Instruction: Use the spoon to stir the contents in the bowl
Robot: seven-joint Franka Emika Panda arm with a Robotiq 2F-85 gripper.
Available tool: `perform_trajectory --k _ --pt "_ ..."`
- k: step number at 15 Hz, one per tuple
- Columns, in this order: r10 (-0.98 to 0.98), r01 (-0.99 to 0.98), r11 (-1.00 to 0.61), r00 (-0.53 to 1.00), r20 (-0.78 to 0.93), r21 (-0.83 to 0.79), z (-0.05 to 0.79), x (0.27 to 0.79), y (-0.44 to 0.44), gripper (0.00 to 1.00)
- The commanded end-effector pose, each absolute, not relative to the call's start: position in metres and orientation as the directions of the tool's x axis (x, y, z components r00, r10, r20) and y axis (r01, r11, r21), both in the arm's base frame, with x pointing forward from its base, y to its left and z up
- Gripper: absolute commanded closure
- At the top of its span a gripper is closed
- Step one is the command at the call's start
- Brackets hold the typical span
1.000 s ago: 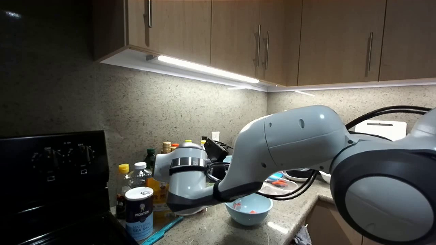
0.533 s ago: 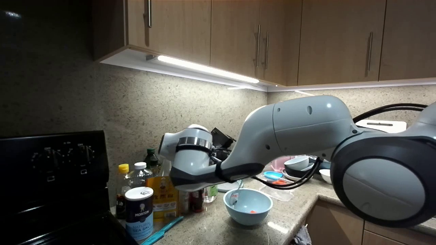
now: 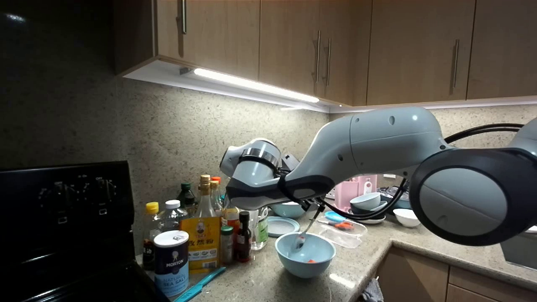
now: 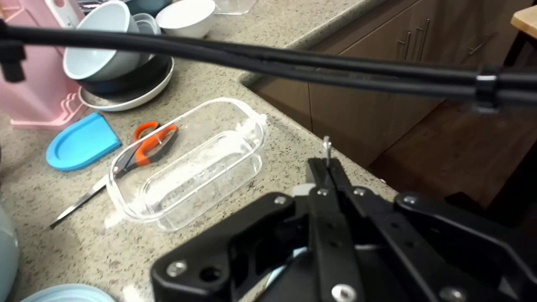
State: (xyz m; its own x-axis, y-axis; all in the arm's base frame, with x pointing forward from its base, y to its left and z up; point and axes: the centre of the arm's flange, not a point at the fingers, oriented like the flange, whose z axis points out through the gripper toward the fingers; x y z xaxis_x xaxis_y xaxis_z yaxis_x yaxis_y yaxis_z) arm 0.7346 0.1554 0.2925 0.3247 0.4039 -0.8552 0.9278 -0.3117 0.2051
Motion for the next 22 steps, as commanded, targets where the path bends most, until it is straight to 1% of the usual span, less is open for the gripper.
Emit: perform_trajectory --k 1,5,7,9,11,12,15,16,22 --pt "0.393 0.878 -0.432 0.389 -0.833 0.206 0.298 0.694 0.127 0.99" --pt "0.417 0.856 -0.496 0.379 -0.826 0.143 0.287 0.678 0.128 0.99" --pt "0.487 0.87 -0.486 0.344 -0.803 0.079 0.282 0.675 0.137 0.99" --pt "0.589 0.899 -0.437 0.289 -0.754 0.002 0.278 0.676 0.152 0.99" --pt "0.647 0.91 -0.414 0.322 -0.691 0.037 0.283 0.685 0.166 0.99" --pt "0.577 0.901 -0.431 0.318 -0.752 0.051 0.273 0.718 0.178 0.98" --pt "0.614 0.91 -0.411 0.323 -0.721 0.057 0.277 0.721 0.186 0.98" --pt "0.616 0.91 -0.412 0.324 -0.718 0.058 0.278 0.722 0.185 0.99" --pt "0.556 0.868 -0.475 0.421 -0.716 0.141 0.294 0.725 0.175 0.99"
